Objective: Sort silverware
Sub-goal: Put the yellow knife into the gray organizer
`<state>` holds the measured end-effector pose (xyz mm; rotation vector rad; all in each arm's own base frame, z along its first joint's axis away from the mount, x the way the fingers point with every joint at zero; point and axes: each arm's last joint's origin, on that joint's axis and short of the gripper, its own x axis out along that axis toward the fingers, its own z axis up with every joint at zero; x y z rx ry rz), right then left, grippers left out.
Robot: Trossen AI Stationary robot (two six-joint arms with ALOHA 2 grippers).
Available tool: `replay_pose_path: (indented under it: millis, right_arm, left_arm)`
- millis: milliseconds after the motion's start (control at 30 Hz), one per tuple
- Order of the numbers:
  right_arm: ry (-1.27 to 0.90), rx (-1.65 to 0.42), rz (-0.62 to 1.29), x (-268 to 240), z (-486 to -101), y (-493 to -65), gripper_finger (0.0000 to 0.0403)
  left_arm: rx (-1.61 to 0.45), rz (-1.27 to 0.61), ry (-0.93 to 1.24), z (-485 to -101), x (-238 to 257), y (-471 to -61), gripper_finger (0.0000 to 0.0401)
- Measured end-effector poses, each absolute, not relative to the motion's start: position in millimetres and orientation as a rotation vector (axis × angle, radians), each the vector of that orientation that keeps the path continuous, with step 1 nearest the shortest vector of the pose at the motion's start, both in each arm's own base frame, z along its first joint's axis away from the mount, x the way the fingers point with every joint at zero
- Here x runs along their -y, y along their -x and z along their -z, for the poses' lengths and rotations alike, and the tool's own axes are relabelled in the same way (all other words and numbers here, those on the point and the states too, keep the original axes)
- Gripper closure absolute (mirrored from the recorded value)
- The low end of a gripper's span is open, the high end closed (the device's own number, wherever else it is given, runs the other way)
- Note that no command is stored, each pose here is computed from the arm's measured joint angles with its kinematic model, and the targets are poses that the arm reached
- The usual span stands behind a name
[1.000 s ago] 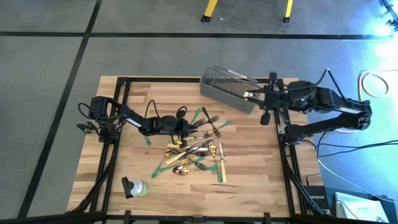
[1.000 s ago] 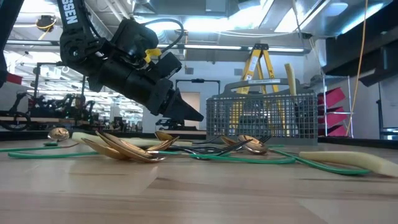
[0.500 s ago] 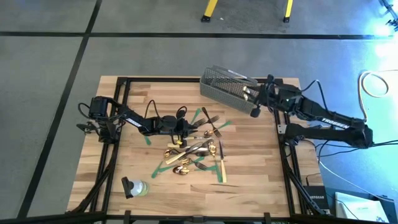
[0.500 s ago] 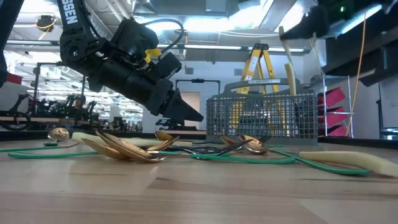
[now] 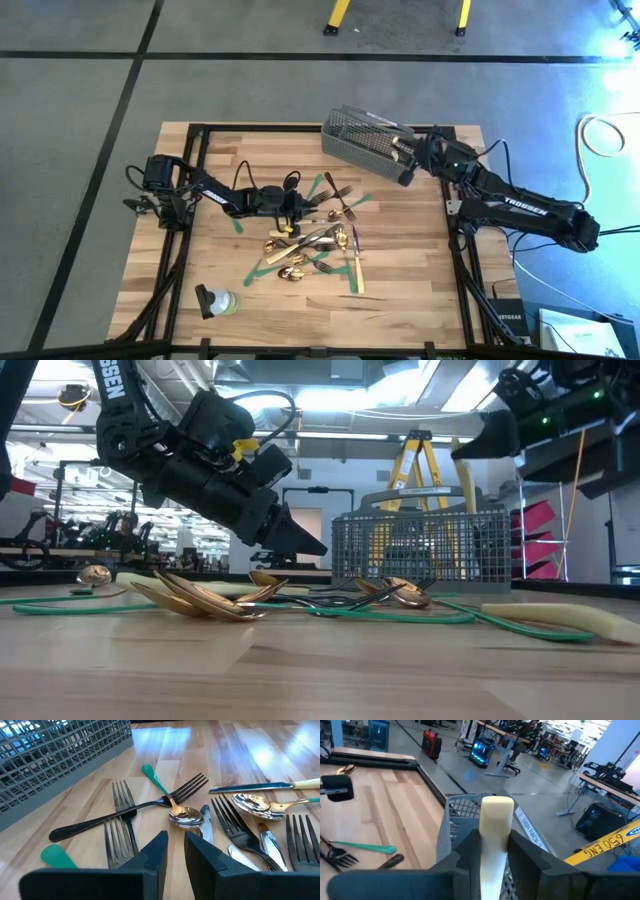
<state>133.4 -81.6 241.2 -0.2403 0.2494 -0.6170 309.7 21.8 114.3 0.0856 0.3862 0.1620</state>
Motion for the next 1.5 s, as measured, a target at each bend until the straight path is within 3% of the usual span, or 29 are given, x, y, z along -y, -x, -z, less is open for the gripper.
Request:
replay_pose_path:
  millis: [800,1133,1500]
  right_arm:
    - [0.253,-0.325,0.579,80,-221,-132,0.0335]
    - [0.246,-0.269,0.585,80,-226,-132,0.0296]
    - [0.260,-0.202,0.596,78,-243,-129,0.0292]
  left_arm:
    - [-0.387,-0.163,-0.085,-114,-22,-310,0.0352]
    - [-0.387,-0.163,-0.084,-114,-22,-310,0.0352]
    - [-0.388,-0.163,-0.084,-114,-22,-310,0.0352]
